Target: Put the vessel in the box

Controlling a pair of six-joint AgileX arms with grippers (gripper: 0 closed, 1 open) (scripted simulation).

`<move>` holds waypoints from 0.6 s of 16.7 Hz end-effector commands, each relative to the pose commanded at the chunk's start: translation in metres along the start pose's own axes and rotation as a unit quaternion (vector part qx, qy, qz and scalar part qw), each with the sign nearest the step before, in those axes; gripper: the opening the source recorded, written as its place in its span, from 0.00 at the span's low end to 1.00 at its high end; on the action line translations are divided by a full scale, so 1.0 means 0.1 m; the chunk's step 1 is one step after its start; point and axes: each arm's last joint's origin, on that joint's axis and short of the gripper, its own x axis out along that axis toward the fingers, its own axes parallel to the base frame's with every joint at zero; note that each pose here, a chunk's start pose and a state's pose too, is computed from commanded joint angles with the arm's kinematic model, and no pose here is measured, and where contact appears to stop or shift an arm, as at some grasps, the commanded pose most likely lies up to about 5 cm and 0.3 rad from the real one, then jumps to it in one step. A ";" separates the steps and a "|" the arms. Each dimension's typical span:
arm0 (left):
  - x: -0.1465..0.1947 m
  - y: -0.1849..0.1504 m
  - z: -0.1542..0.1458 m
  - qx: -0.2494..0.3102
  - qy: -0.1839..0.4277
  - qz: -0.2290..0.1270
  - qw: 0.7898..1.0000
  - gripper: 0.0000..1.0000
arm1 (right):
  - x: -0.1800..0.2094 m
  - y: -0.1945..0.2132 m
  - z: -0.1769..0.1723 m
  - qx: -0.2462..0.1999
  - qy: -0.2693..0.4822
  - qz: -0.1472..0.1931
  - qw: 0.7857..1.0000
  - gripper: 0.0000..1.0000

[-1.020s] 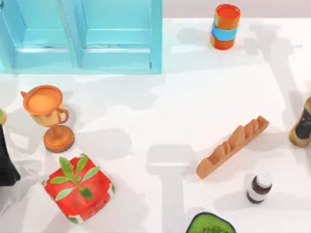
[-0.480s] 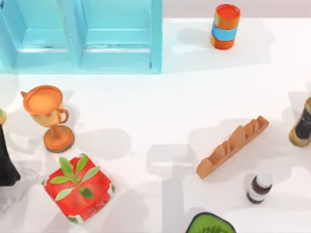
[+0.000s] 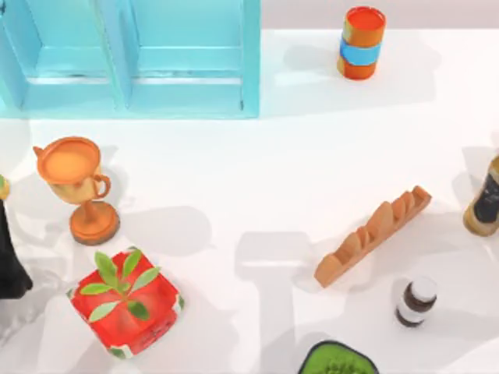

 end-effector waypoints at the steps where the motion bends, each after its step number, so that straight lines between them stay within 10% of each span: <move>1: 0.00 0.00 0.00 0.000 0.000 0.000 1.000 1.00 | 0.00 0.00 0.00 0.000 0.000 0.000 1.000 0.00; 10: 0.00 0.00 0.00 0.000 0.000 0.000 1.000 1.00 | 0.52 0.01 -0.04 0.000 -0.007 -0.004 1.000 0.00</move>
